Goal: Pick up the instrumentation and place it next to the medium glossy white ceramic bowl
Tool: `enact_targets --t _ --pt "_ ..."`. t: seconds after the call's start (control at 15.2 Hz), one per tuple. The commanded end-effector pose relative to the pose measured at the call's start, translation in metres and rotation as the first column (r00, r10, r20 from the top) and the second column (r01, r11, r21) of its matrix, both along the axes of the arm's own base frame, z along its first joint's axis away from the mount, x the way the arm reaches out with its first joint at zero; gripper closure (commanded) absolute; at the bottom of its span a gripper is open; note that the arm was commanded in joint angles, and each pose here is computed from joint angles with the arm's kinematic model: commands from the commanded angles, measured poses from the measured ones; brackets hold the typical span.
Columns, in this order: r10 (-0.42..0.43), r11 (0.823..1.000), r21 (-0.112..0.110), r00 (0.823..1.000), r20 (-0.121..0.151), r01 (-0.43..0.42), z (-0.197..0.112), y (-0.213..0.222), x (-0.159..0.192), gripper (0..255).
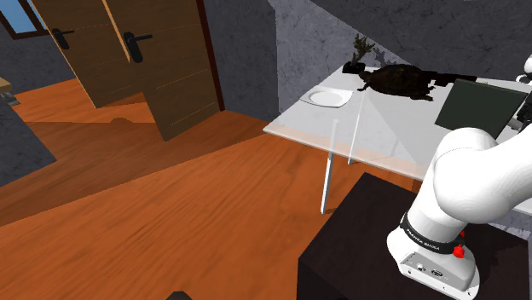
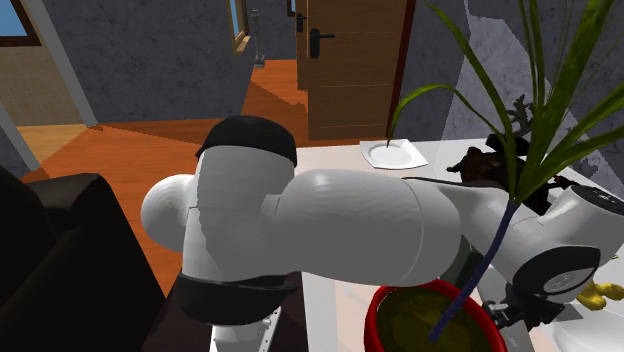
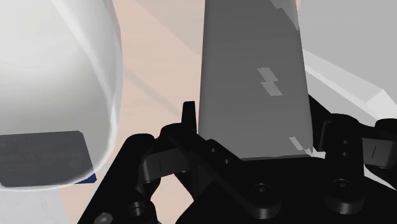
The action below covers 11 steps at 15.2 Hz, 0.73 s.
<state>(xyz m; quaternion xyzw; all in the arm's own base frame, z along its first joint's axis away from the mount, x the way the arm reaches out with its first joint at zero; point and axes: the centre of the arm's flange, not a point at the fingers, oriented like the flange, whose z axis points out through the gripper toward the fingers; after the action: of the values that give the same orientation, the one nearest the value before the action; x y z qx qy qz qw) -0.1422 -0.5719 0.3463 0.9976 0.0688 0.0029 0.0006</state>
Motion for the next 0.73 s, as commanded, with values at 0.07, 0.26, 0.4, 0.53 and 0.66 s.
enact_targets --t 0.07,0.26,0.4,0.53,0.66 --pt "-0.002 1.0 0.01 1.0 0.001 0.002 -0.0059 0.0016 -0.0022 255" --pt "-0.002 1.0 0.01 1.0 0.001 0.002 -0.0059 0.0016 -0.0022 255" --pt "-0.002 1.0 0.01 1.0 0.001 0.002 -0.0053 0.0014 -0.0019 0" --pt "-0.002 1.0 0.01 1.0 0.001 0.002 -0.0047 0.002 -0.0028 0" --pt "-0.002 1.0 0.01 1.0 0.001 0.002 -0.005 0.0019 -0.0024 0"
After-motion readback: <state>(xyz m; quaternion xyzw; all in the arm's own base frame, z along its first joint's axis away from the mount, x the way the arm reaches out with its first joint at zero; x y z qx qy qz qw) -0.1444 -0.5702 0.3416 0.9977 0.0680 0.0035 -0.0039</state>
